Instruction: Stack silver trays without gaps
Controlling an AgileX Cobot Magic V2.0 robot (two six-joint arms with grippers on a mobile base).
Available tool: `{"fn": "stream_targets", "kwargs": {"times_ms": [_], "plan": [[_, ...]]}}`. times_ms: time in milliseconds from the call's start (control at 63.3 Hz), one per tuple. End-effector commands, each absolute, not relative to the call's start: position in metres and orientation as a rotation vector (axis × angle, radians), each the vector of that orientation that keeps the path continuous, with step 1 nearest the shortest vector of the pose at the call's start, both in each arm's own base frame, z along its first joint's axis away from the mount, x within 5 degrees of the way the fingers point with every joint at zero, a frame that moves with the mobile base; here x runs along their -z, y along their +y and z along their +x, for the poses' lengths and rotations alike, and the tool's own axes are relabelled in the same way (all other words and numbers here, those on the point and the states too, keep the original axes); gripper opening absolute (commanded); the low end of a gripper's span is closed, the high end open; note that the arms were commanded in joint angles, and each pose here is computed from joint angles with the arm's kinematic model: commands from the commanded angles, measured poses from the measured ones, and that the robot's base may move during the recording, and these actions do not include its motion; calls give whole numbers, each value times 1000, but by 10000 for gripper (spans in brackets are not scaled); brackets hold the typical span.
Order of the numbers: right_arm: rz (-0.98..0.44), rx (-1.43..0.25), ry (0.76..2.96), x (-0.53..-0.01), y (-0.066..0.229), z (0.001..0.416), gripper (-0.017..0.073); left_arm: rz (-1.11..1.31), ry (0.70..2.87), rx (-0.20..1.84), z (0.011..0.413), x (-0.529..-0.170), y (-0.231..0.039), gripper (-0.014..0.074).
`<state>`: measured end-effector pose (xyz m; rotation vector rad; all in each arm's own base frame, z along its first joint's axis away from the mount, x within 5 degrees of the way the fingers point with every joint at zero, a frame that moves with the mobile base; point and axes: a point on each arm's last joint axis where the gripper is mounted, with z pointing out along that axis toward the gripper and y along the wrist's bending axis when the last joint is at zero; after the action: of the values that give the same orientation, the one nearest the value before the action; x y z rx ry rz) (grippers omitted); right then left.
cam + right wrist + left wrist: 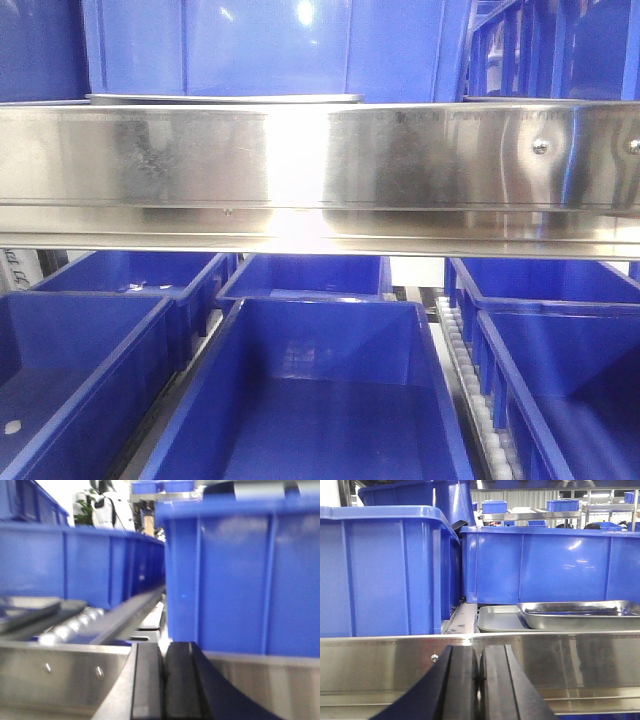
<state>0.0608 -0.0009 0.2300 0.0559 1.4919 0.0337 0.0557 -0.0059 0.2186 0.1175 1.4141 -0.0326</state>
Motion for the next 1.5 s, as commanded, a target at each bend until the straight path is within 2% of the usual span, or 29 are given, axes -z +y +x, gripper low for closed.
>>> {"fn": "stream_targets", "kwargs": {"times_ms": [0, 221, 805, 1042, 1263, 1484], "plan": [[52, -13, 1465, -218, -1, 58, -71, 116, 1384, 43, 55, -222, -6, 11], [79, 11, 1454, -216, -3, 56, -71, 116, 1384, 43, 55, -222, -6, 11], [27, 35, 1423, -219, -1, 56, -71, 116, 1384, 43, 55, -222, -6, 11], [69, 58, 1414, -219, -5, 55, -71, 116, 1384, 43, 55, -222, -6, 11], [161, -34, 1421, -218, -5, 55, -71, 116, 1384, 43, 55, -222, -6, 11], [113, -58, 1467, -214, -2, 56, -71, 116, 1384, 43, 55, -222, -6, 11]]}}
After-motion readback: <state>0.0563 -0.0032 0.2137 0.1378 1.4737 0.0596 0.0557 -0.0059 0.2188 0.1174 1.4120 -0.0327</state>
